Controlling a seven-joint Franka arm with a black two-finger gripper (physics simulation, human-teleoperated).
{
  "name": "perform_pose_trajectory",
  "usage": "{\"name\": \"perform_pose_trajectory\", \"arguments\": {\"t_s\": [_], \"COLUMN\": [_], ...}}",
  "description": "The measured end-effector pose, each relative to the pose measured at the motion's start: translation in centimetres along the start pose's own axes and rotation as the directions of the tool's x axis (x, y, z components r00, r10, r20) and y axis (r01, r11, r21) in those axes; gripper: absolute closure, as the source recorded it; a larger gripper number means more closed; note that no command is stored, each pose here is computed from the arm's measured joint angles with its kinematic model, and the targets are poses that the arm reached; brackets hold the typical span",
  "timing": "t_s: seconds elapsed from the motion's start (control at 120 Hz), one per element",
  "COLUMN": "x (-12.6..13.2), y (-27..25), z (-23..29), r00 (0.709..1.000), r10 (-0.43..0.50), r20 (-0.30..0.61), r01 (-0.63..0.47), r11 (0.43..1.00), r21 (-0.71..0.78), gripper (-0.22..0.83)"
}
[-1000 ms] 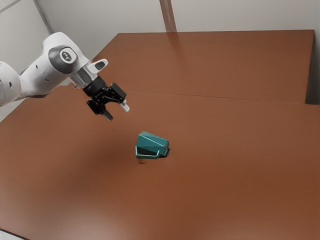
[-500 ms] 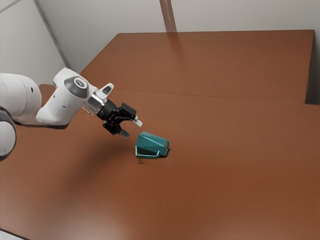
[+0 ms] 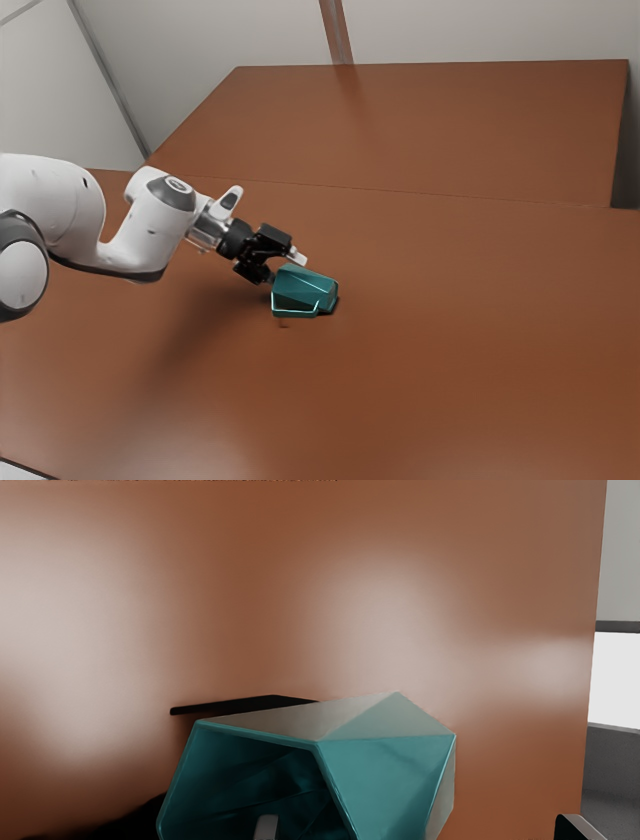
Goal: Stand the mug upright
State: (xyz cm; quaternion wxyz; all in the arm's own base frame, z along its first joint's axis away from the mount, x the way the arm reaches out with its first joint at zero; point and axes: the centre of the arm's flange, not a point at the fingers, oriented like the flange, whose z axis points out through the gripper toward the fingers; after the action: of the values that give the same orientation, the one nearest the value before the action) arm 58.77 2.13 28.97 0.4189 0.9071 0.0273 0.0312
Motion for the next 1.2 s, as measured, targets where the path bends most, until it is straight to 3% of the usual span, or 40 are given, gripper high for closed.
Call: {"name": "perform_pose_trajectory", "arguments": {"t_s": [0.2, 0.367, 0.708, 0.842, 1.008, 1.2], "x": [0.1, 0.1, 0.0, 0.1, 0.6, 1.2], "y": [0.3, 0.9, 5.3, 9.0, 12.7, 13.9], "z": [0.2, 0.0, -2.5, -5.5, -8.1, -8.6], "r00": [0.999, 0.998, 0.985, 0.965, 0.915, 0.891], "r10": [0.031, 0.062, 0.165, 0.263, 0.356, 0.334], "r20": [-0.018, -0.021, -0.041, 0.016, 0.191, 0.308], "r01": [-0.031, -0.063, -0.168, -0.263, -0.401, -0.454], "r11": [0.999, 0.997, 0.983, 0.963, 0.856, 0.698], "r21": [-0.032, -0.051, -0.069, 0.054, 0.325, 0.554], "gripper": [0.49, 0.67, 0.76, 0.77, 0.78, 0.78]}}
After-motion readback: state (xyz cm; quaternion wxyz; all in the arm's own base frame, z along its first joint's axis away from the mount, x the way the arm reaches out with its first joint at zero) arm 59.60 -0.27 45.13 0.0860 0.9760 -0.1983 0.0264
